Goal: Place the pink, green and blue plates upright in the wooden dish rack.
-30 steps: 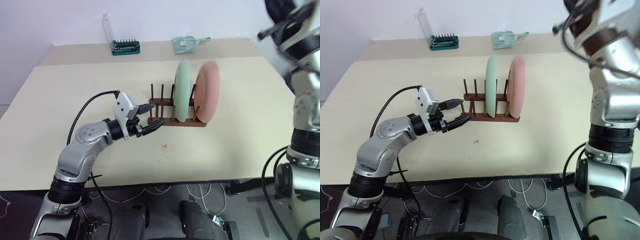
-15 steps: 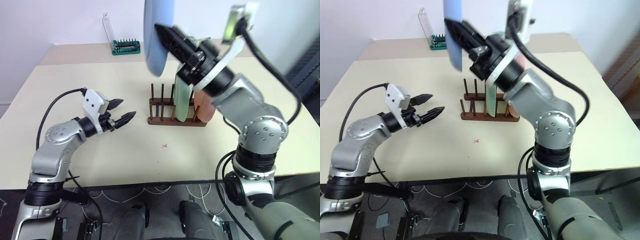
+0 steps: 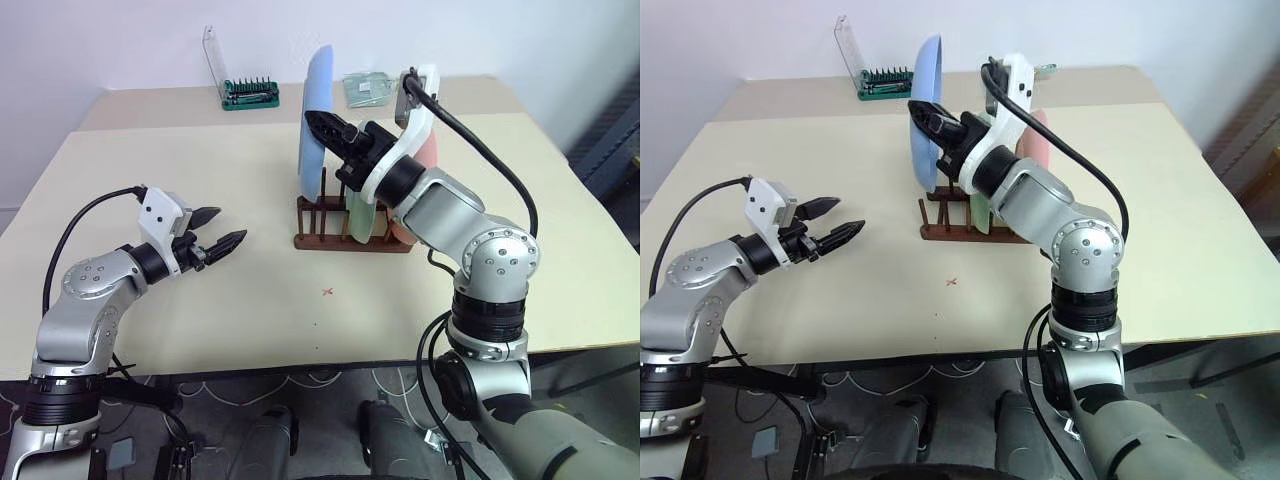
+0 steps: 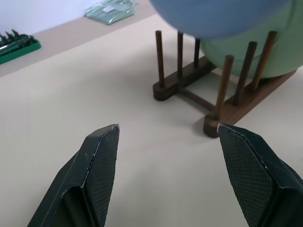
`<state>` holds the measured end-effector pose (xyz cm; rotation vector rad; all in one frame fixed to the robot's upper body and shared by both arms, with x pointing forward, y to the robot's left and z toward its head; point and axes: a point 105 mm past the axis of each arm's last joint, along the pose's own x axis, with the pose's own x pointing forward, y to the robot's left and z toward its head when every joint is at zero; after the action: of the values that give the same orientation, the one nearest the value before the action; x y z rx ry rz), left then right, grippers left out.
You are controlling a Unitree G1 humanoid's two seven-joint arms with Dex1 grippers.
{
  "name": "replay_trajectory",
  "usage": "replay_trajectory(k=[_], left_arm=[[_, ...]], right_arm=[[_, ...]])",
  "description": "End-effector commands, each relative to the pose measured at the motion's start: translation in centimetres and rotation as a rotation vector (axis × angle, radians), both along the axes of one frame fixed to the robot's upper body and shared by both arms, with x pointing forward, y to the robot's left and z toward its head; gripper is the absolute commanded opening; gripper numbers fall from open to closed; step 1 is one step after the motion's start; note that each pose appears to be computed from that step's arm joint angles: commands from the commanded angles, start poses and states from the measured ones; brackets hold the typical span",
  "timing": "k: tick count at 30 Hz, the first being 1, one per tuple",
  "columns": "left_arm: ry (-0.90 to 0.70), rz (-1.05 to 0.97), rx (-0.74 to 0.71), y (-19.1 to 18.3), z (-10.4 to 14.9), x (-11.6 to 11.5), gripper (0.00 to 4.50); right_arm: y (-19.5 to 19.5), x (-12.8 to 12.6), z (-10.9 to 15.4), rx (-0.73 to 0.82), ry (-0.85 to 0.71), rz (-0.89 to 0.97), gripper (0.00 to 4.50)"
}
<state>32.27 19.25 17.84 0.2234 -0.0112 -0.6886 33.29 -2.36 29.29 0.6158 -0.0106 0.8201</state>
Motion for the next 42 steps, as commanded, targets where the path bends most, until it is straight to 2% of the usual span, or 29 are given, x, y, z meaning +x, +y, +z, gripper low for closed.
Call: replay_trajectory(k=[1,5,8,12,19,30,38,42], left_arm=[[-0.042,-0.027,-0.004,-0.5,1.2,-0.3,3.41],[-0.039,-0.026,-0.002,-0.6,1.1,-0.3,3.41],[-0.039,-0.029,-0.002,-0.8,1.1,-0.3,3.41],[-0.038,-0.034,-0.006,-1.0,1.1,-0.2,3.41],[-0.037,-0.038,-0.009,-1.2,1.0,-0.4,3.41],[-0.036,-0.046,-0.017,-1.7,0.8,-0.3,3.41],[-0.033,-0.050,-0.021,-1.8,0.6,-0.2,3.41],[-0.038,-0.025,-0.015,-1.2,0.5,-0.1,3.41]], right_arm=[[-0.1,-0.1,0.1,0.005,0.016,-0.002,0.03],[-0.1,0.0,-0.3,0.002,0.039,0.000,0.03],[-0.1,0.0,-0.5,-0.001,0.053,-0.002,0.91],[-0.1,0.2,-0.7,-0.022,0.051,-0.012,2.81],[-0.1,-0.3,0.6,-0.073,-0.067,-0.022,2.81],[-1.1,0.3,2.6,-0.189,-0.277,-0.134,2.81],[-1.0,-1.4,4.7,-0.256,-0.506,-0.117,2.81],[-4.4,-2.0,6.2,-0.370,-0.700,-0.209,2.81]])
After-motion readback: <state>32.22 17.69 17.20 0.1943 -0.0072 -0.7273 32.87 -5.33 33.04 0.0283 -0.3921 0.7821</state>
